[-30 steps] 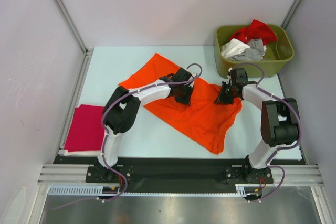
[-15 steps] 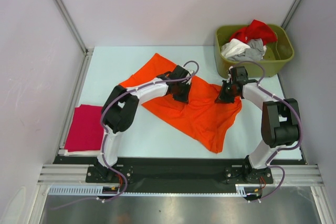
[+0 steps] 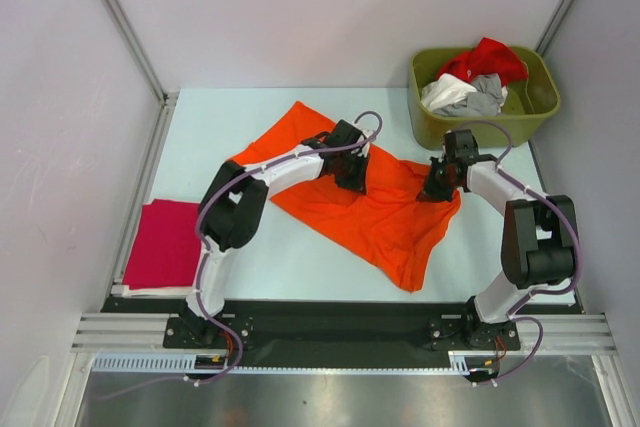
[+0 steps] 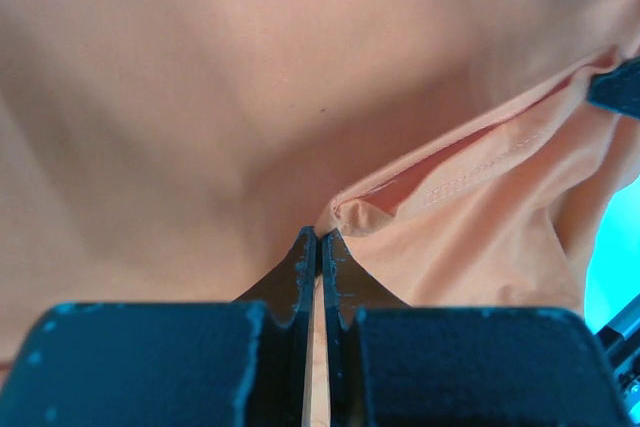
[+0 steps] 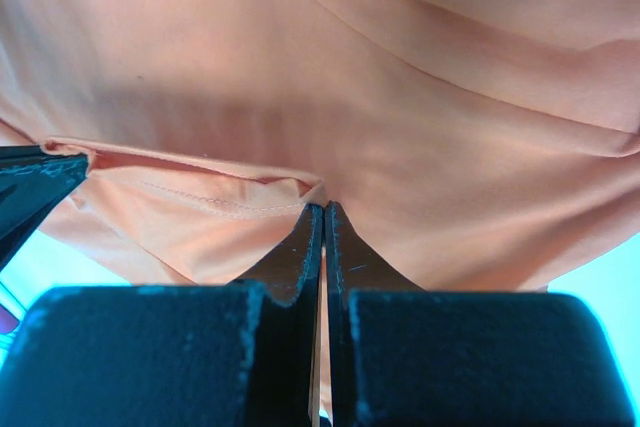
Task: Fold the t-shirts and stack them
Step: Fold the tshirt
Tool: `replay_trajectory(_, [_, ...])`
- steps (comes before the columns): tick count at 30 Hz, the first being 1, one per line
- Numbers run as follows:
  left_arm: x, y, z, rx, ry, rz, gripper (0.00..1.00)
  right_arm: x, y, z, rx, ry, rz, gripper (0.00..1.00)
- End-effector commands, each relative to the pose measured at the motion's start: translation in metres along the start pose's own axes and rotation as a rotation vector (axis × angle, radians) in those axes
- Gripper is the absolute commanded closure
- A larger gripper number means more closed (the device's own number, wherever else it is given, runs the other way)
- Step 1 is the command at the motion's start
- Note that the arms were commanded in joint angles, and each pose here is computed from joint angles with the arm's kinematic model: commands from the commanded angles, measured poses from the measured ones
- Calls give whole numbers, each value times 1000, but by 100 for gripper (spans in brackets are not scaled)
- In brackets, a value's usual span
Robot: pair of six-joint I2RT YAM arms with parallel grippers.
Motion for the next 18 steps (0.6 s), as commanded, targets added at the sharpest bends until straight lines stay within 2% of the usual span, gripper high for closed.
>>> replay_trajectory(1, [12, -1, 2, -12, 12, -20, 95, 13, -11, 2, -16, 5, -59, 100])
replay_trajectory(9, [13, 0, 4, -8, 13, -16, 95, 23, -14, 15, 26, -3, -86, 100])
replay_trajectory(18, [17, -1, 3, -16, 12, -19, 96, 17, -29, 11, -18, 14, -104, 100])
Point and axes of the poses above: each gripper's point midway between its finger pads, its own y axis out along the fingers, its own z axis along the line the jaws close on, x = y × z, the point moved 6 cm from there along -y, back along the fingers, and after that the axes turned 5 degrees about y, right-handed, at the moved point
